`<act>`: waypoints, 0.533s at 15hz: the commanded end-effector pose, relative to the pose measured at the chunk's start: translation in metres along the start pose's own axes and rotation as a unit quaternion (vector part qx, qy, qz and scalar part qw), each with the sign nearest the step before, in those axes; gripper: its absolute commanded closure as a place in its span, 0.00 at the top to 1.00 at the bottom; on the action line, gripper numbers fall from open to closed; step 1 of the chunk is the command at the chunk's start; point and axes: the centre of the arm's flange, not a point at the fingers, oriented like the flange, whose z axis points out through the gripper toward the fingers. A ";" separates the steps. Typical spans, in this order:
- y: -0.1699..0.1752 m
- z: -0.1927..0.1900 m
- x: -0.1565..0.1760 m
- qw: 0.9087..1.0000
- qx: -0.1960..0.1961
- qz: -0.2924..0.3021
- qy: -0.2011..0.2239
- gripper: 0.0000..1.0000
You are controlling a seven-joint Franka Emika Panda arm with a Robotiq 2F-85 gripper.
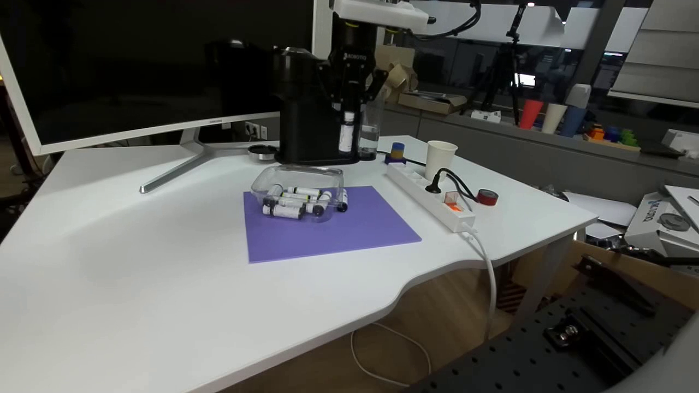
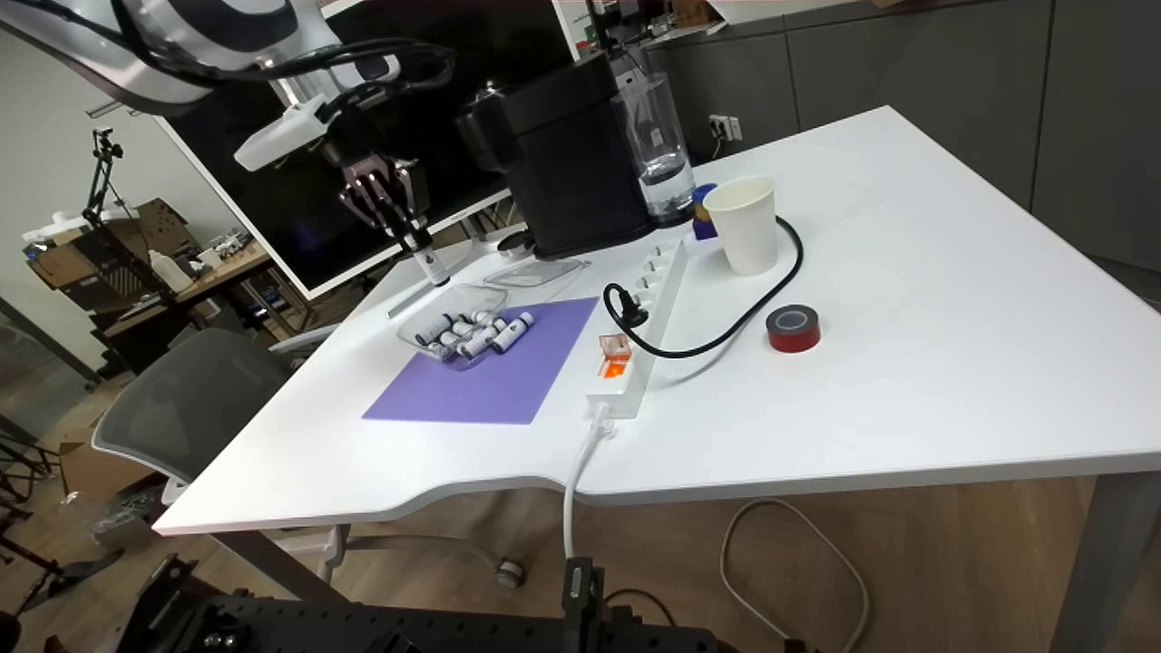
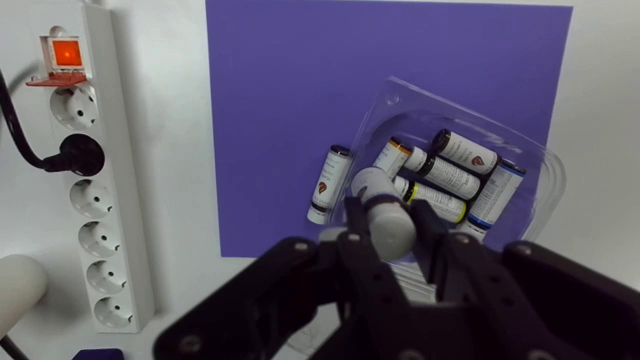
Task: Pick the small bottle and put it in the plastic box
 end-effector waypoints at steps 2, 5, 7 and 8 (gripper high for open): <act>-0.006 0.010 0.021 1.000 0.008 -0.006 0.000 0.07; -0.010 0.028 0.034 1.000 0.009 -0.014 -0.005 0.07; -0.014 0.040 0.043 1.000 0.011 -0.025 -0.003 0.07; -0.016 0.047 0.047 0.999 0.013 -0.030 -0.002 0.07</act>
